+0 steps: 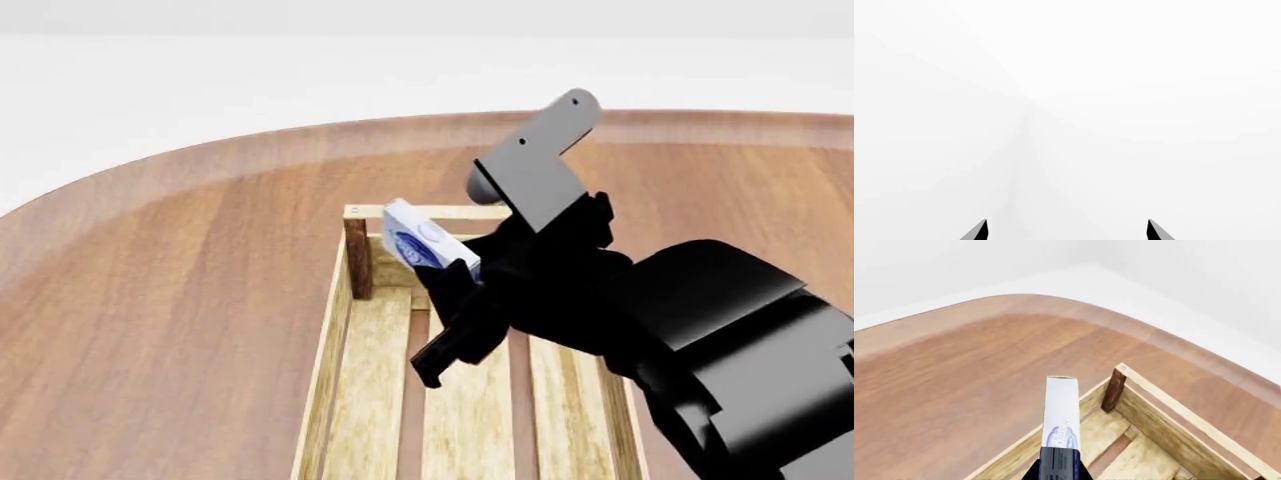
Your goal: Pick up the cream cheese and put it in the tray.
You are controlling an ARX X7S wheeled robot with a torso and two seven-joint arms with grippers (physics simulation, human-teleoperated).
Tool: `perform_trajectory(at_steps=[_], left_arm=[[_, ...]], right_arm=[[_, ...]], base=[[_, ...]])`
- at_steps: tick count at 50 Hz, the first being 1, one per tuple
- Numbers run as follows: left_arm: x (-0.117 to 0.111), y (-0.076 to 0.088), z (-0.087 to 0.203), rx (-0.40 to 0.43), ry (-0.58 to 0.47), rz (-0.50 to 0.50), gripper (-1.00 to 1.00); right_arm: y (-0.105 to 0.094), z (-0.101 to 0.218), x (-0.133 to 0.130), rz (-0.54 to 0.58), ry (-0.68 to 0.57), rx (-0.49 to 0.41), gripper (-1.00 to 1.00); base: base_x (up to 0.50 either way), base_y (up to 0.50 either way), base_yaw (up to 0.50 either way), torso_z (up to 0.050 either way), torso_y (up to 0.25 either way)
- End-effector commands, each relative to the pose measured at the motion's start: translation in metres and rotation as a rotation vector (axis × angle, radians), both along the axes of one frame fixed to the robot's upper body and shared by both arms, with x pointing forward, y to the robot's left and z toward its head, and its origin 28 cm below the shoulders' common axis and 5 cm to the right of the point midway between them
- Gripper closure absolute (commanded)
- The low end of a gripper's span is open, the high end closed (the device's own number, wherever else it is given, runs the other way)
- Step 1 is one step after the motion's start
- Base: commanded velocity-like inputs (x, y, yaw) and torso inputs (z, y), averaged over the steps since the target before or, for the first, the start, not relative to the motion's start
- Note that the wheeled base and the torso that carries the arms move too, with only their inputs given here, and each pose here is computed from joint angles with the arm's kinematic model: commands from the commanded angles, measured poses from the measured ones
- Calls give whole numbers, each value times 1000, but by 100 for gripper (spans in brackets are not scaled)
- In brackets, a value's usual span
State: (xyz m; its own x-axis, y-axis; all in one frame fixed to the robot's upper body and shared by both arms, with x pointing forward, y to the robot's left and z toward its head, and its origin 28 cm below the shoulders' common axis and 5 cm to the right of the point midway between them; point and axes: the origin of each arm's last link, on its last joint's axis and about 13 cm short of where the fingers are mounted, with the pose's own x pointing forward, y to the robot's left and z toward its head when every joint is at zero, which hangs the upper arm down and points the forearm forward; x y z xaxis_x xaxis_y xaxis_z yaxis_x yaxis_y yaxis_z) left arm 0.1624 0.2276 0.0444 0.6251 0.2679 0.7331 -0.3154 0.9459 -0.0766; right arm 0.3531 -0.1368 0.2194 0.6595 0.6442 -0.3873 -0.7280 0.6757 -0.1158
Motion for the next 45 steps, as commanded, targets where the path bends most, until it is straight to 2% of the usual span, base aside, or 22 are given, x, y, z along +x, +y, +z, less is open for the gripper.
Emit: perform_trajectory(at_steps=[1,3,14,45], left_arm=[[0,0,0,3,-4,3,-100],[-1,0,0,3,-7,3,-100],[-2,0,0,15,-18,32,-100],[-3,-1,-1,14,-29,26,-100]], right_arm=[[2,10,5,26,21,5,100],[4,9,4,21,23,-25,100],[5,10,3,28,14,-39,100],[4,4,1,41,17,-59,100]], base=[[0,0,0,0,0],[0,0,0,0,0],[0,0,0,1,1],[0,0,0,0,-113]])
